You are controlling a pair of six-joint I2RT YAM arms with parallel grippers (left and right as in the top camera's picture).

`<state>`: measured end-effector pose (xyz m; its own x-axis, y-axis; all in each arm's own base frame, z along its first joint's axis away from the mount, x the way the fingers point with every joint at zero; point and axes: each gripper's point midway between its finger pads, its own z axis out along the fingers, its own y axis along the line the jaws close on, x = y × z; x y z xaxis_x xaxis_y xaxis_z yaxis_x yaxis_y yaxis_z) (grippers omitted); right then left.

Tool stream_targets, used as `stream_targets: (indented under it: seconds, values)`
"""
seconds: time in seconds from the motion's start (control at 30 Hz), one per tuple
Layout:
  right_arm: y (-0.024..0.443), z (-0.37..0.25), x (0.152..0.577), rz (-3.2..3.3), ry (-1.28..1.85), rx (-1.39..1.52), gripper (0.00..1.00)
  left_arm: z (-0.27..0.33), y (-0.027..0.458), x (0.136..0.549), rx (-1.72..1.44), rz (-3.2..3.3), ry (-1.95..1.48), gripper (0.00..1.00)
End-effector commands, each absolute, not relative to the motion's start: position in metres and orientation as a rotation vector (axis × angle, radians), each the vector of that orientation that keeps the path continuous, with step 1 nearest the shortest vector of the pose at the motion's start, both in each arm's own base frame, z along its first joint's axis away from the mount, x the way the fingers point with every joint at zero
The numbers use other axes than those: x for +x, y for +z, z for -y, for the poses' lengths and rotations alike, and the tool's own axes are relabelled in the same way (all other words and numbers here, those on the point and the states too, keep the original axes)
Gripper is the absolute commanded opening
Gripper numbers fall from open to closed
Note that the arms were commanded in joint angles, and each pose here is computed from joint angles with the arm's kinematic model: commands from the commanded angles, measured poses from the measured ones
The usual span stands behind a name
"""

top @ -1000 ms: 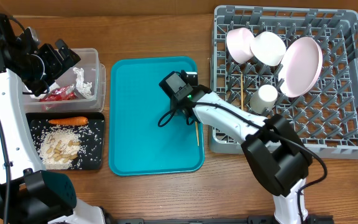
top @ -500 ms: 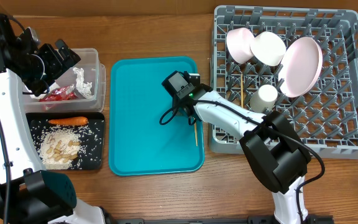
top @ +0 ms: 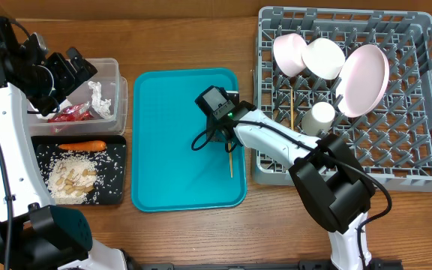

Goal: Sort waste into correct bins and load items into the dishwasher
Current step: 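Lower the right gripper onto the second chopstick and pinch it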

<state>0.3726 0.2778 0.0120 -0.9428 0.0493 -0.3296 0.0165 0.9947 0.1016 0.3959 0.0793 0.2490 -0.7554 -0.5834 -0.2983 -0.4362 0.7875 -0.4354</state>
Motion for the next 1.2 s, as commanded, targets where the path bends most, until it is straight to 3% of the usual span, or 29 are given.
stream_targets:
  seconds: [0.0, 0.1, 0.4, 0.83, 1.17]
  values:
    - [0.01, -0.277, 0.371, -2.809, 0.146, 0.045, 0.45, -0.079, 0.264, 0.396, -0.763, -2.517, -0.466, 1.0]
    - [0.01, -0.277, 0.371, -2.809, 0.146, 0.043, 0.36, -0.079, 0.264, 0.396, -0.763, -2.517, -0.466, 1.0]
    - [0.009, -0.276, 0.371, -2.811, 0.139, 0.043, 0.41, -0.079, 0.264, 0.396, -0.763, -2.517, -0.466, 1.0]
    - [-0.012, -0.273, 0.368, -2.843, 0.102, 0.04, 0.36, -0.079, 0.264, 0.396, -0.764, -2.518, -0.466, 1.0]
    - [-0.011, -0.275, 0.37, -2.835, 0.112, 0.041, 0.16, -0.079, 0.264, 0.396, -0.763, -2.517, -0.466, 1.0]
